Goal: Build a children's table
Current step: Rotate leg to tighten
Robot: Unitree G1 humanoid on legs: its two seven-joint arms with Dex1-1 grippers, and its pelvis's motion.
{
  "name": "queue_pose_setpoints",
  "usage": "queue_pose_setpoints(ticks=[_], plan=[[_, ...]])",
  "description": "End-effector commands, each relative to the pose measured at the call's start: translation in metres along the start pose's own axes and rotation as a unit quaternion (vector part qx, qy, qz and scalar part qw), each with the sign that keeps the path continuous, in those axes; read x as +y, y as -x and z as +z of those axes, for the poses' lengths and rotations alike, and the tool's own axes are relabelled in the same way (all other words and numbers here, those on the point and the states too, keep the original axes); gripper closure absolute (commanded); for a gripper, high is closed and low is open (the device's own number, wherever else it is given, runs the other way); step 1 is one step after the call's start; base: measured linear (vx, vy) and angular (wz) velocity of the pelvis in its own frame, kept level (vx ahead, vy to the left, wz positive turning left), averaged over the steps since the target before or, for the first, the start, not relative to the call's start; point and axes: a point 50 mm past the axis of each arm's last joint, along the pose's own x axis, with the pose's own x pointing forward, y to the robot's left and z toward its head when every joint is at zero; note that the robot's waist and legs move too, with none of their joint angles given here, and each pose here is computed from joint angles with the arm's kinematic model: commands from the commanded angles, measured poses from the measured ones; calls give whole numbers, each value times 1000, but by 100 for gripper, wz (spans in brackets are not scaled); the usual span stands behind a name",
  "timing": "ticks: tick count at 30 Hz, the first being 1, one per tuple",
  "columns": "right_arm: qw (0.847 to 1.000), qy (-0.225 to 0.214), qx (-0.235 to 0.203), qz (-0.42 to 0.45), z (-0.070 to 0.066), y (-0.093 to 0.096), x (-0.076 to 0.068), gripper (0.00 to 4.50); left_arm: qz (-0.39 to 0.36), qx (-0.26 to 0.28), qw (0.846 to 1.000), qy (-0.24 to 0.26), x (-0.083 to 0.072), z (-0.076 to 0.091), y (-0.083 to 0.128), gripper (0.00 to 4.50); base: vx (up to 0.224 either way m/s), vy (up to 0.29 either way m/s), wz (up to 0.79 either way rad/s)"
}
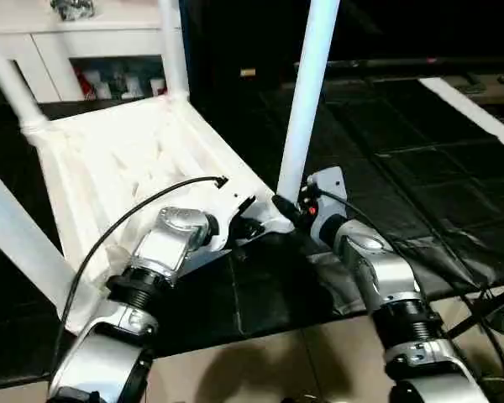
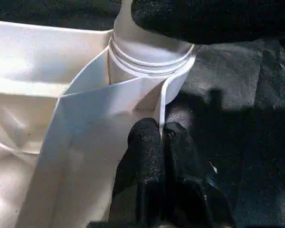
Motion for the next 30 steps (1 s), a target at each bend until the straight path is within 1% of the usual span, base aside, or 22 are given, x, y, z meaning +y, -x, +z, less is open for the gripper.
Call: queue_pose_setpoints(ticks=[1,2,4,5,6,8,9,10,11,12,14,16,17,18,21,24,27,28,29,30], plan=[[998,-6,-3,68,0,-8,24,152,-45,-55,997,-25,-16,25,-5,450,0,0,0],[997,-4,-8,83,1,-5,23,152,-50,-52,997,-30,-15,22,-3,450,0,0,0],[993,9,-12,119,1,2,21,139,-64,-46,996,-42,-13,18,2,450,0,0,0],[991,15,-11,134,1,5,20,119,-70,-42,996,-47,-13,17,4,450,0,0,0],[985,31,-5,169,0,14,16,109,-90,-33,994,-56,-11,12,9,450,0,0,0],[983,36,-2,181,-1,17,13,104,-98,-29,993,-56,-10,10,11,450,0,0,0],[981,38,1,192,-2,20,10,99,-108,-27,992,-65,-10,8,13,450,0,0,0],[980,38,1,194,-2,21,10,82,-111,-26,991,-67,-10,8,13,450,0,0,0],[978,40,5,205,-2,24,7,68,-123,-24,989,-75,-10,6,15,450,0,0,0],[972,43,13,229,-2,31,2,60,-147,-19,985,-92,-10,3,18,450,0,0,0],[968,48,20,247,-2,36,-1,49,-169,-11,980,-99,-11,0,21,450,0,0,0],[954,61,41,291,-1,45,-6,24,-216,10,969,-122,-13,-4,28,450,0,0,0],[952,62,44,297,-1,46,-6,16,-221,12,967,-125,-13,-5,28,450,0,0,0],[949,63,48,305,-1,48,-7,16,-229,16,965,-130,-13,-6,29,450,0,0,0],[929,83,68,355,0,55,-9,16,-273,33,948,-157,-15,-8,35,450,0,0,0],[905,101,91,403,1,62,-9,16,-297,55,936,-183,-15,-11,38,450,0,0,0],[897,109,104,415,1,63,-11,16,-308,66,929,-193,-15,-13,38,450,0,0,0],[890,105,118,429,1,64,-12,16,-316,71,925,-198,-16,-14,38,450,0,0,0],[890,105,118,429,1,64,-12,16,-316,71,925,-198,-16,-14,38,450,0,0,0],[885,102,124,436,1,64,-13,33,-319,73,924,-199,-16,-14,37,450,0,0,0]])
